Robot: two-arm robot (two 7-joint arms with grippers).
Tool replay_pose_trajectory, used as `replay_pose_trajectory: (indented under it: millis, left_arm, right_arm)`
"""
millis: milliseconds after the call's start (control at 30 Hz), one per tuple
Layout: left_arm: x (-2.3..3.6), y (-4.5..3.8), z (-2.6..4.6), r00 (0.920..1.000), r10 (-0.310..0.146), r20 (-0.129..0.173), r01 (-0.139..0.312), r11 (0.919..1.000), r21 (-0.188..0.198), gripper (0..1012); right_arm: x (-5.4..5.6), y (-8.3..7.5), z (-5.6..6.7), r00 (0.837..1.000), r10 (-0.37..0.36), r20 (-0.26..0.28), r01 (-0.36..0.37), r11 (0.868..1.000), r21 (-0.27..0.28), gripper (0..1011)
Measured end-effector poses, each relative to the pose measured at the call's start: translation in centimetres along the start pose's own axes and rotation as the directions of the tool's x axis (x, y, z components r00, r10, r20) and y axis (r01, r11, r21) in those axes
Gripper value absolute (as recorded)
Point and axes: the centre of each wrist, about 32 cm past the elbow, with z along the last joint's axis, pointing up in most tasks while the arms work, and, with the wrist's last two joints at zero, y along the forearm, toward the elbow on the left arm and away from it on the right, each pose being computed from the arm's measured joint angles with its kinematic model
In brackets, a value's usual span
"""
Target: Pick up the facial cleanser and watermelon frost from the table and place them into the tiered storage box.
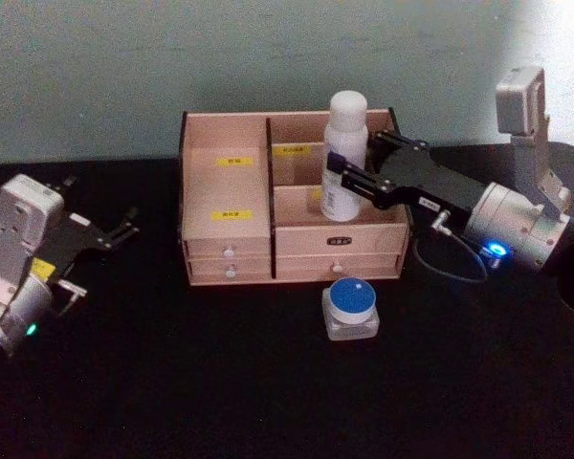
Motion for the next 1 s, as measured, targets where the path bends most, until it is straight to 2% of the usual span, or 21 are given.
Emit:
replay_pose_trajectory:
  millis: [367,1000]
  left_arm:
    - [0.0,0.0,0.0,1.0,0.0,0.0,0.0,1.0,0.0,1001]
    - [0.0,0.0,0.0,1.0,0.0,0.0,0.0,1.0,0.0,1001]
  right_arm:
    - [0.8,1.6,0.0,1.0,-0.003,0.022,0.003,1.0,0.003,593]
    - [2.3,3.7,-0.4,0.999,-0.024,0.025,0.023,1.0,0.013,593]
